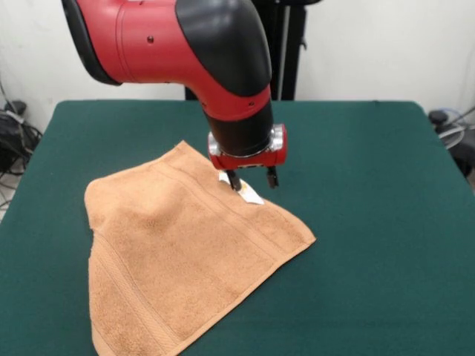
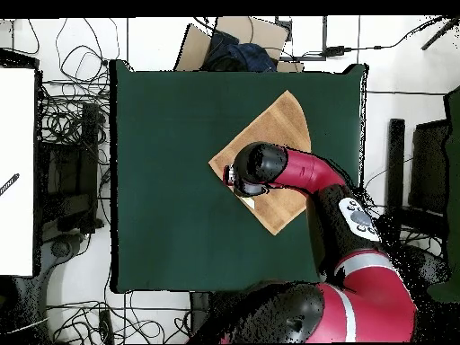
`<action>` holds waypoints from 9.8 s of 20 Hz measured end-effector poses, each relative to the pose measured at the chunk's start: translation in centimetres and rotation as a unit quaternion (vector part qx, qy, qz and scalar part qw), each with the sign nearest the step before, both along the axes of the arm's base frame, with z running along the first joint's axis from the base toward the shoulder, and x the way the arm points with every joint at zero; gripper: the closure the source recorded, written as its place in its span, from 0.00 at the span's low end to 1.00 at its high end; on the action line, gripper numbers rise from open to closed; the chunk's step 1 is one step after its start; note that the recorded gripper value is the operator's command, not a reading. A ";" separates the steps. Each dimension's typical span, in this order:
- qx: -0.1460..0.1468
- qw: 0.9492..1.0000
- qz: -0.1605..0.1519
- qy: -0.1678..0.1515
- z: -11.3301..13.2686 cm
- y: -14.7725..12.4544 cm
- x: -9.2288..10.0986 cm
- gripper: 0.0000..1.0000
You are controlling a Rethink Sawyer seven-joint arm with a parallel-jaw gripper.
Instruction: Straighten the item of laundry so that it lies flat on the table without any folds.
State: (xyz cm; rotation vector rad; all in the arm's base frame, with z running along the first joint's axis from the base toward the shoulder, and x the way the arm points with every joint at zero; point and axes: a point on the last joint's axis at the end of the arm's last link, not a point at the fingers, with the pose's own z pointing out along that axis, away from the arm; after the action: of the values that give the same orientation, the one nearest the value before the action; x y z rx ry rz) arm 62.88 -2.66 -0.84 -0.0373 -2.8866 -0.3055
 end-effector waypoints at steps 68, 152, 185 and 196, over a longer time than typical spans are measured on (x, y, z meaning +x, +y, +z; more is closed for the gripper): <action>-0.026 0.999 0.026 -0.008 -3.1 1.6 1.2 0.00; -0.045 0.998 0.033 -0.008 -3.2 1.5 1.2 0.00; -0.045 0.998 0.028 -0.023 -4.8 1.5 1.0 0.00; -0.045 0.998 0.028 -0.023 -4.8 1.5 1.0 0.00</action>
State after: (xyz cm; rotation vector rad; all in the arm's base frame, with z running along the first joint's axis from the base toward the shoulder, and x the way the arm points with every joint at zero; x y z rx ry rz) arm 63.91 -1.16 -5.67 0.0361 -2.9400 -0.1697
